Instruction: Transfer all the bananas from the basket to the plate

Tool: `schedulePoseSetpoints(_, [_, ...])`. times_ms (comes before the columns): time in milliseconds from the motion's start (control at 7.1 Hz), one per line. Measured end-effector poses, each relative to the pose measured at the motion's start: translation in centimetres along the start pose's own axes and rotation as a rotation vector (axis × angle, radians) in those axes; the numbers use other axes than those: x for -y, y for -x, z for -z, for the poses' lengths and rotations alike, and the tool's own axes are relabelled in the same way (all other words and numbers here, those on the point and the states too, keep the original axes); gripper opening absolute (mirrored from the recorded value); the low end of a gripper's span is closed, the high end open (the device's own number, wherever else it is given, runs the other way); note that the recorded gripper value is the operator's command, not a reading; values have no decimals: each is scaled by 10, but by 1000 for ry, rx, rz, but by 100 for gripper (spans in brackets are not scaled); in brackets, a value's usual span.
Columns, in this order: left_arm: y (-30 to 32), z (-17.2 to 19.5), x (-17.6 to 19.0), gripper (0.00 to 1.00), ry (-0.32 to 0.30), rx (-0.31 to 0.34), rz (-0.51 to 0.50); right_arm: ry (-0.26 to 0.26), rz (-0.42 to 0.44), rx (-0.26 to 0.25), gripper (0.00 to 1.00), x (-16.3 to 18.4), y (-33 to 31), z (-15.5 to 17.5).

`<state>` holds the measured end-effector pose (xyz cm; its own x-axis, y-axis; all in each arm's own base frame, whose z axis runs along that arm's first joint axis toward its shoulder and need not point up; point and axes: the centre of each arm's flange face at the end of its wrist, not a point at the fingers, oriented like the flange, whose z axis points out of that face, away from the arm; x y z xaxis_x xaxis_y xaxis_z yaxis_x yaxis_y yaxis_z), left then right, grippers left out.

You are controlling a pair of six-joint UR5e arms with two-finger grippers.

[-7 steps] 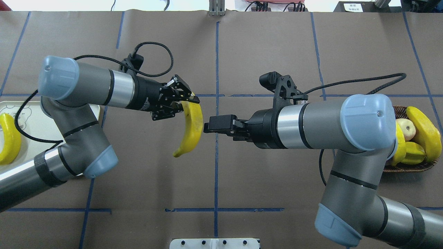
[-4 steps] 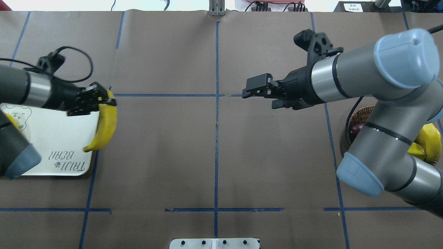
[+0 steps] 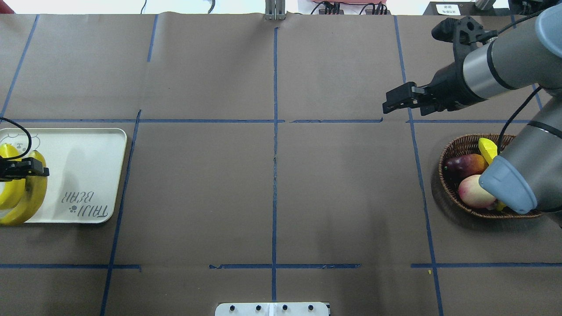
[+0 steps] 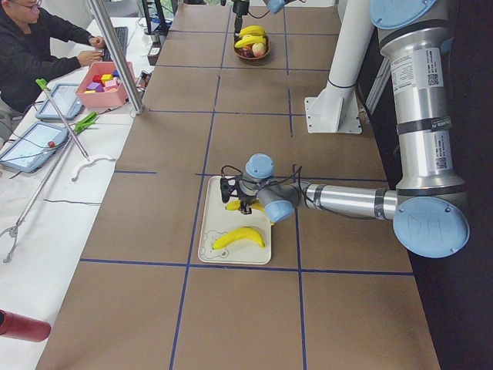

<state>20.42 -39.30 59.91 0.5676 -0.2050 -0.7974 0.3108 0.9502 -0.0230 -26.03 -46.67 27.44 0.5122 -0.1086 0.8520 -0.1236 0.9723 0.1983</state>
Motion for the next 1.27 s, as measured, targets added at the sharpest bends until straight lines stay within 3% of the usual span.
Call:
schedulePoseSetpoints(282, [10,-7,2,0,0,57,17,17,48,-42,100,1,-50,11])
schedulePoseSetpoints(564, [1,-10,13,0,2,80,-2,28,52,-44,100,2,-72,21])
schedulePoseSetpoints(705, [-17,-10,35,31,-6,103,-44,34,53,-49,100,0,-79,20])
schedulePoseSetpoints(846, [-36,-8,58,99,-14,122,-95,41,60,-56,100,-3,-86,20])
schedulePoseSetpoints(1268, [-43,-5,74,100,-19,138,-141,53,62,-70,100,-9,-99,19])
